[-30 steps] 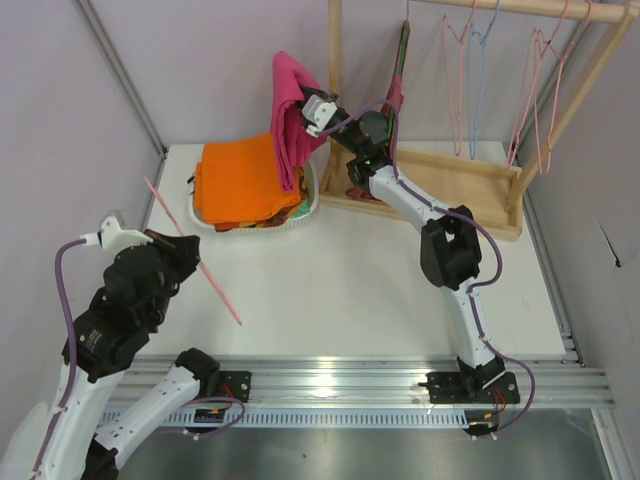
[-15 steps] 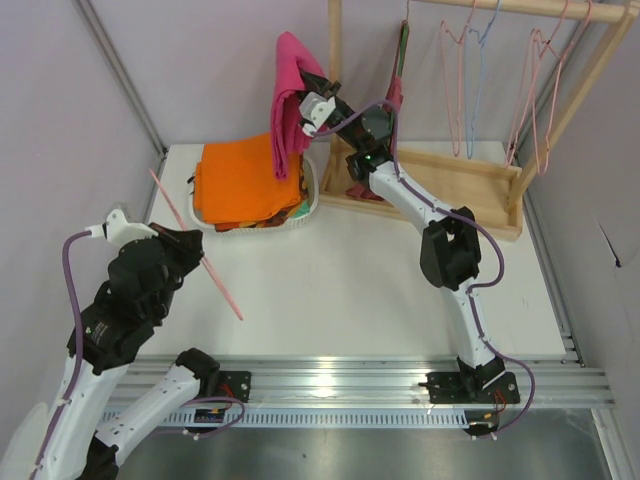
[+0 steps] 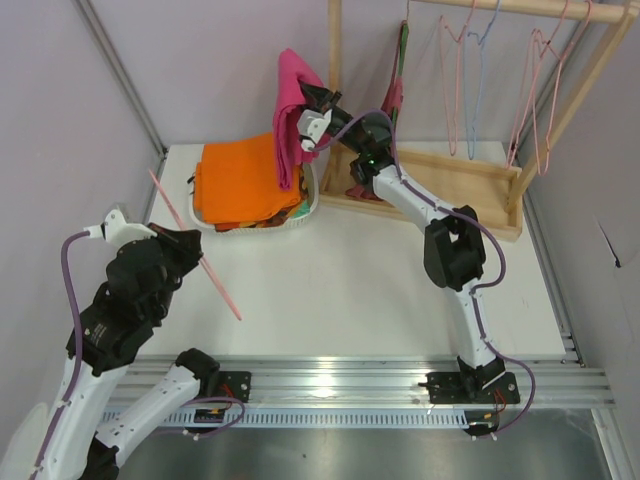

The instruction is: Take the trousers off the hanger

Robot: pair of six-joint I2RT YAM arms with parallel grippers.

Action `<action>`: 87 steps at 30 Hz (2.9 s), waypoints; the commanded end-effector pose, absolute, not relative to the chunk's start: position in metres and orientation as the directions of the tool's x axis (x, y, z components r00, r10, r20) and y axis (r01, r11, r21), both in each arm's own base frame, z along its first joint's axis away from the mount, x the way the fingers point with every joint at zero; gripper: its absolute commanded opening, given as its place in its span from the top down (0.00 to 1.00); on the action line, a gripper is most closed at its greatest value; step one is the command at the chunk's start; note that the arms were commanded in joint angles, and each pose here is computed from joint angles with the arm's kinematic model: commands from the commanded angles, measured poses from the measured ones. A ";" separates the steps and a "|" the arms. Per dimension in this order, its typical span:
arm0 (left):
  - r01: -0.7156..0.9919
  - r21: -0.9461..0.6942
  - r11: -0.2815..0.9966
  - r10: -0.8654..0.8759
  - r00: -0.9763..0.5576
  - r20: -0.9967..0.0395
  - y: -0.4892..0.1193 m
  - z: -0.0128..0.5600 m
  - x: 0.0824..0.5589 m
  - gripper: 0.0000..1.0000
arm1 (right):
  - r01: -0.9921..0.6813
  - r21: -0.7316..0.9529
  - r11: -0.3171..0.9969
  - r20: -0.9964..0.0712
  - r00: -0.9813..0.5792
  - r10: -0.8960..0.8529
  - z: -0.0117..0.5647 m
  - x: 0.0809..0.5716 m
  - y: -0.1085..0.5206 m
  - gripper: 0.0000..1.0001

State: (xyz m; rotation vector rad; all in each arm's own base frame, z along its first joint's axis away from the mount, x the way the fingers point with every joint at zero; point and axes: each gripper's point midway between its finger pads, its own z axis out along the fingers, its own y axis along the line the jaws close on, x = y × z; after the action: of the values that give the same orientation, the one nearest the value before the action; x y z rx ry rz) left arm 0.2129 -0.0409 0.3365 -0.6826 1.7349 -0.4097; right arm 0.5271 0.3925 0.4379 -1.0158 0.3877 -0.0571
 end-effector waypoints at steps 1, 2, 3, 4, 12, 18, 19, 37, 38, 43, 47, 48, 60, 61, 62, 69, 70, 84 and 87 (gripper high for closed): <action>-0.215 -0.605 0.766 -0.636 -0.120 -0.762 -0.037 0.348 0.216 0.98 | 0.166 -0.762 0.626 -0.009 0.964 -0.266 0.550 0.469 0.346 1.00; -0.215 -0.604 0.767 -0.635 -0.122 -0.763 -0.038 0.348 0.216 0.98 | 0.168 -0.763 0.624 -0.009 0.963 -0.269 0.550 0.469 0.345 1.00; -0.212 -0.606 0.767 -0.636 -0.123 -0.762 -0.039 0.348 0.217 0.98 | 0.168 -0.765 0.622 -0.008 0.963 -0.270 0.549 0.468 0.345 1.00; -0.211 -0.605 0.768 -0.635 -0.127 -0.762 -0.040 0.348 0.218 0.98 | 0.159 -0.773 0.614 -0.012 0.964 -0.265 0.543 0.469 0.347 1.00; -0.209 -0.602 0.771 -0.632 -0.133 -0.763 -0.041 0.347 0.219 0.98 | 0.104 -0.799 0.593 -0.025 0.978 -0.205 0.526 0.456 0.370 1.00; -0.212 -0.595 0.776 -0.625 -0.124 -0.771 -0.036 0.347 0.215 0.98 | 0.052 -0.834 0.549 -0.057 0.982 -0.180 0.495 0.451 0.403 1.00; -0.213 -0.593 0.777 -0.623 -0.121 -0.773 -0.035 0.347 0.213 0.98 | 0.051 -0.840 0.540 -0.055 0.982 -0.179 0.491 0.449 0.408 1.00; -0.192 -0.547 0.815 -0.570 -0.100 -0.815 -0.022 0.350 0.198 0.97 | -0.157 -0.944 0.292 -0.188 0.979 -0.081 0.400 0.410 0.527 1.00; -0.188 -0.547 0.816 -0.570 -0.098 -0.816 -0.022 0.350 0.197 0.97 | -0.139 -0.943 0.303 -0.173 0.981 -0.088 0.409 0.408 0.531 1.00; -0.178 -0.545 0.819 -0.565 -0.091 -0.820 -0.019 0.350 0.192 0.97 | -0.114 -0.925 0.363 -0.193 0.963 -0.189 0.407 0.427 0.545 1.00; -0.165 -0.545 0.822 -0.562 -0.087 -0.822 -0.017 0.350 0.187 0.97 | -0.074 -0.928 0.366 -0.186 0.941 -0.282 0.405 0.439 0.549 1.00; -0.164 -0.546 0.822 -0.563 -0.083 -0.822 -0.016 0.351 0.186 0.97 | -0.074 -0.927 0.367 -0.190 0.938 -0.291 0.406 0.440 0.551 1.00; -0.193 -0.554 0.810 -0.573 -0.060 -0.817 -0.005 0.348 0.176 0.97 | -0.352 -0.880 0.318 -0.429 0.877 -0.217 0.367 0.421 0.567 0.11; -0.193 -0.554 0.810 -0.573 -0.059 -0.817 -0.005 0.349 0.176 0.96 | -0.386 -0.868 0.312 -0.459 0.864 -0.206 0.366 0.418 0.566 0.10; -0.196 -0.552 0.810 -0.572 -0.059 -0.818 -0.005 0.348 0.176 0.96 | -0.404 -0.866 0.295 -0.468 0.863 -0.193 0.373 0.411 0.562 0.07; -0.193 -0.553 0.811 -0.575 -0.083 -0.814 -0.014 0.347 0.187 0.96 | -0.640 -0.754 0.149 -0.653 0.703 -0.281 0.342 0.386 0.535 0.03; -0.193 -0.551 0.812 -0.573 -0.088 -0.815 -0.015 0.346 0.188 0.97 | -0.648 -0.747 0.146 -0.659 0.697 -0.280 0.353 0.381 0.526 0.03; -0.180 -0.558 0.810 -0.584 -0.157 -0.797 -0.039 0.353 0.213 0.97 | -0.869 -0.074 0.490 -0.994 0.027 -0.102 0.414 0.397 0.463 0.06; -0.144 -0.553 0.821 -0.571 -0.227 -0.789 -0.058 0.347 0.228 0.98 | -0.849 0.138 0.509 -0.987 -0.164 -0.005 0.412 0.395 0.466 0.12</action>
State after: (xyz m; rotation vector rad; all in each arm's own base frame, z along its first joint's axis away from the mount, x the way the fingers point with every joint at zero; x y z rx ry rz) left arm 0.2134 -0.0398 0.3330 -0.5805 1.7862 -0.3477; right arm 0.3956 0.4705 0.4107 -1.0236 1.3314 0.6931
